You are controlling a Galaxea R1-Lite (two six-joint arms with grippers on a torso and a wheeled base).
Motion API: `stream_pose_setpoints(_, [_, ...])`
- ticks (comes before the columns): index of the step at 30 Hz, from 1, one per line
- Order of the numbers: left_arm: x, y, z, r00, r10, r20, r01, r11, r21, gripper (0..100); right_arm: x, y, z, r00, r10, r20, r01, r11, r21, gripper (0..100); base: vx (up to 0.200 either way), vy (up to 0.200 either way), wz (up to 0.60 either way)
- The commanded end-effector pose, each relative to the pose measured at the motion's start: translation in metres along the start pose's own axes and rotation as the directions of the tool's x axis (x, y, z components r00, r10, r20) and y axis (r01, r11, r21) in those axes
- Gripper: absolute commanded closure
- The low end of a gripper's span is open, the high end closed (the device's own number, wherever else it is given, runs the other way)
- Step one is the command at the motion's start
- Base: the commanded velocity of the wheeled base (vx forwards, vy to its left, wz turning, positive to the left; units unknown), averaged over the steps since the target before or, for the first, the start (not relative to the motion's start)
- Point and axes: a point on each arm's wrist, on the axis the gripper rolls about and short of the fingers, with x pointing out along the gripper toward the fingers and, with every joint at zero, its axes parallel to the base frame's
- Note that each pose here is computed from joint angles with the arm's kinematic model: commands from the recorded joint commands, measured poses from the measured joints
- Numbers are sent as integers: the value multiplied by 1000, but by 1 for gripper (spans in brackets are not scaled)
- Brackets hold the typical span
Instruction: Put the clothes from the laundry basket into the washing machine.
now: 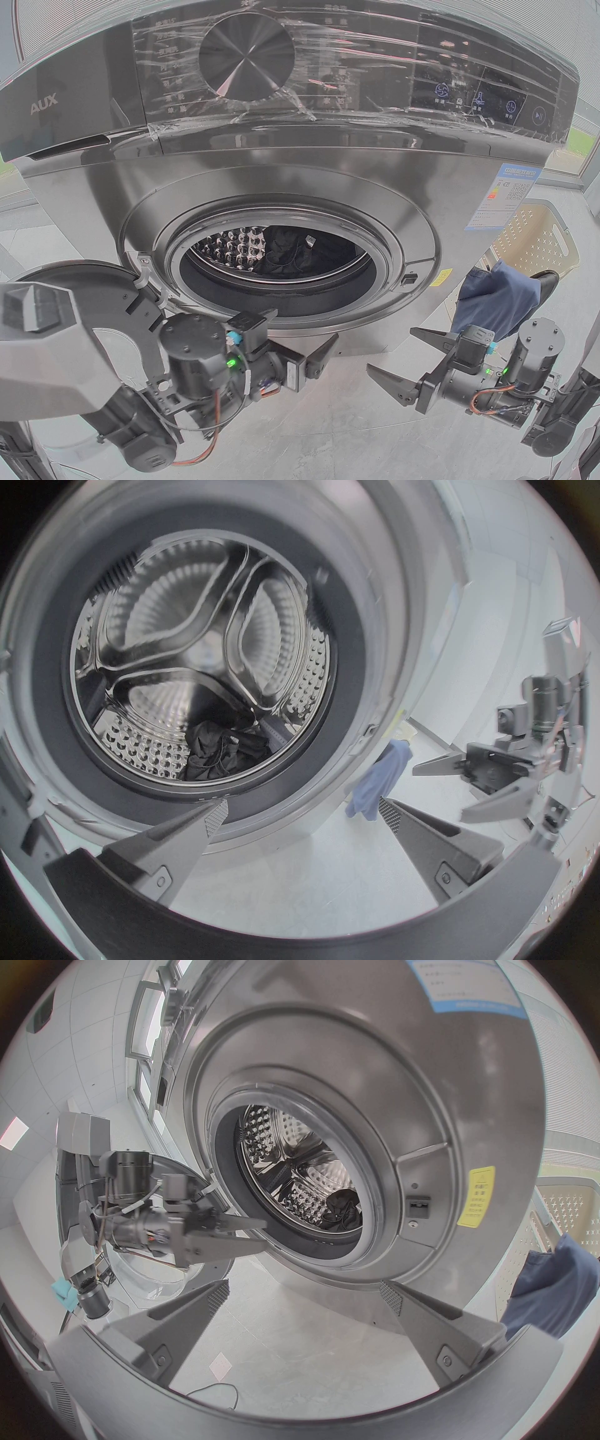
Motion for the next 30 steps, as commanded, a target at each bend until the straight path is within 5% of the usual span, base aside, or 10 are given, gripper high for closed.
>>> stream_pose_setpoints(1, [-66, -5, 23, 993, -66, 102, 67, 998, -5, 0, -37, 0, 10, 999, -10, 41, 10, 1000, 0, 0, 0, 0, 0])
stream_pose_setpoints(6, [-93, 4, 16, 993, -44, 107, 45, 999, -8, 0, -48, -1, 13, 997, -47, 60, 47, 999, 6, 0, -160, 0, 0])
stream_pose_setpoints(12, [-120, 17, 22, 991, -9, 136, 11, 1000, -17, 0, -59, -17, 19, 977, -192, 97, 190, 981, 30, 0, -200, 0, 0])
stream_pose_setpoints(19, [-153, 30, 31, 979, 35, 201, -33, 999, -12, 0, -90, -39, 28, 930, -353, 106, 350, 936, 44, 0, -200, 0, 0])
stream_pose_setpoints(25, [-176, 38, 37, 975, 77, 208, -76, 997, -15, 0, -121, -33, 28, 920, -385, 69, 382, 923, 51, 0, -200, 0, 0])
stream_pose_setpoints(30, [-220, 45, 33, 979, 105, 174, -104, 994, -17, 0, -154, -28, 25, 888, -456, 62, 453, 889, 65, 0, -160, 0, 0])
